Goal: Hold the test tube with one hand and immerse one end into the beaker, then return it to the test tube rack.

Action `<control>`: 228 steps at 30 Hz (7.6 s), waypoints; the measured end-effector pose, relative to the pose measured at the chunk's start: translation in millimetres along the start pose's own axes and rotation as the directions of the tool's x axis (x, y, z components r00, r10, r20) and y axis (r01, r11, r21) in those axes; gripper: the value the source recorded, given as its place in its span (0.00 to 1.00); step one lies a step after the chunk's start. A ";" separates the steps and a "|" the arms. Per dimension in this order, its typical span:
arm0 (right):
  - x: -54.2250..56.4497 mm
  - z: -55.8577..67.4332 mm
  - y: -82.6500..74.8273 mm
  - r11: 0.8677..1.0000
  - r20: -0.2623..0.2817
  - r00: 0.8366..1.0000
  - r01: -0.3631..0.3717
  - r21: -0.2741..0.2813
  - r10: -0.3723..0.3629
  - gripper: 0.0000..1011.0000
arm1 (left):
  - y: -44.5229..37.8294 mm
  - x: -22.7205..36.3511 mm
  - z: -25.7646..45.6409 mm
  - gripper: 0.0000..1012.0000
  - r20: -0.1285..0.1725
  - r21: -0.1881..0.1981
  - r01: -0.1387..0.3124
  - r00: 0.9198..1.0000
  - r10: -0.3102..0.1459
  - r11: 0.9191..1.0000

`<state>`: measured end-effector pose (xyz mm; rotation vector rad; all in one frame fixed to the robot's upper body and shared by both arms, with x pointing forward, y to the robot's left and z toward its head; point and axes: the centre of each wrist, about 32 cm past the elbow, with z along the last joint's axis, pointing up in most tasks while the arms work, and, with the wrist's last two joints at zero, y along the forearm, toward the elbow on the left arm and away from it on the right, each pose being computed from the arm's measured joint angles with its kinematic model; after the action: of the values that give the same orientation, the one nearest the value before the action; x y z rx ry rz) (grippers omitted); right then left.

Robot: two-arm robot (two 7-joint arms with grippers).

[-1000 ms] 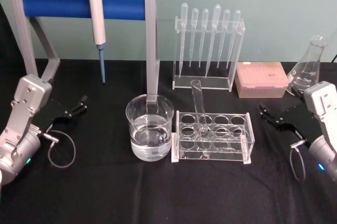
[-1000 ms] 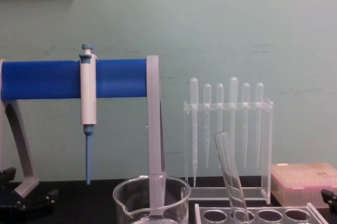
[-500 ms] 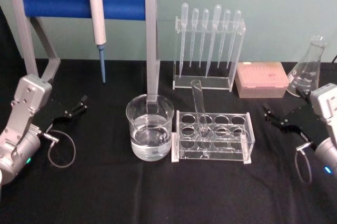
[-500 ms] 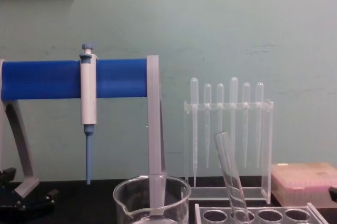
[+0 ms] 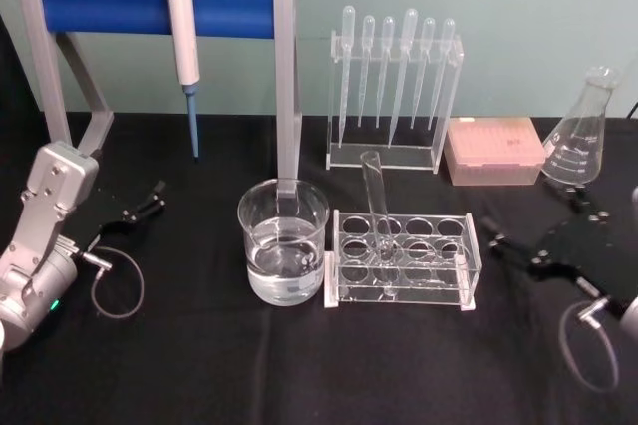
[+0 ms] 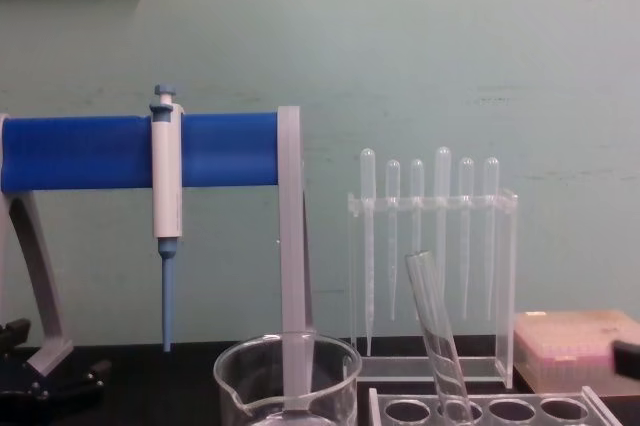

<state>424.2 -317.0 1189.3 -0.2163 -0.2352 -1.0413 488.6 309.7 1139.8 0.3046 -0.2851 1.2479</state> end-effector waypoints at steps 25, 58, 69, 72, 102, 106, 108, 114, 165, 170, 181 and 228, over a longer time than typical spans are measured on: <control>-8.5 30.3 99.8 0.938 -0.152 0.927 -0.346 0.002 0.342 0.99 | 0.0 0.0 0.0 0.99 0.000 0.000 0.000 1.000 0.000 1.000; -11.7 39.3 120.7 0.932 -0.200 0.913 -0.362 0.008 0.356 0.25 | 0.0 0.0 0.0 0.99 0.000 0.000 0.000 1.000 0.000 1.000; -13.8 54.7 99.6 0.944 -0.207 0.922 -0.309 0.119 0.328 0.22 | 0.0 0.0 0.0 0.99 0.000 0.000 0.000 1.000 0.000 1.000; -12.7 63.4 92.6 0.945 -0.205 0.927 -0.285 0.163 0.315 0.22 | 0.0 0.0 0.0 0.99 0.000 0.000 0.000 1.000 0.000 1.000; -10.1 74.8 87.6 0.946 -0.196 0.936 -0.257 0.196 0.294 0.22 | 0.0 0.0 0.0 0.99 0.000 0.000 0.000 1.000 0.000 1.000; -10.2 74.7 87.7 0.946 -0.196 0.935 -0.257 0.195 0.294 0.22 | 0.0 0.0 0.0 0.99 0.000 0.000 0.000 1.000 0.000 1.000; -10.2 74.6 87.7 0.946 -0.195 0.935 -0.257 0.195 0.295 0.22 | 0.0 0.0 0.0 0.99 0.000 0.000 0.000 1.000 0.000 1.000; -10.2 74.4 87.8 0.946 -0.196 0.935 -0.258 0.194 0.295 0.22 | 0.0 0.0 0.0 0.99 0.000 0.000 0.000 1.000 0.000 1.000; -10.2 74.4 87.7 0.946 -0.195 0.935 -0.259 0.195 0.296 0.22 | 0.0 0.0 0.0 0.99 0.000 0.000 0.000 1.000 0.000 1.000; -10.2 74.4 87.7 0.946 -0.195 0.935 -0.259 0.195 0.296 0.22 | 0.0 0.0 0.0 0.99 0.000 0.000 0.000 1.000 0.000 1.000; -10.2 74.4 87.7 0.946 -0.195 0.935 -0.258 0.195 0.296 0.22 | 0.0 0.0 0.0 0.99 0.000 0.000 0.000 1.000 0.000 1.000; -10.2 74.4 87.7 0.946 -0.195 0.935 -0.259 0.195 0.296 0.22 | 0.0 0.0 0.0 0.99 0.000 0.000 0.000 1.000 0.000 1.000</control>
<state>489.0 -244.4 1251.5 0.0201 -0.0837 -0.7512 488.6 309.7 1139.8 0.3045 -0.2851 1.2479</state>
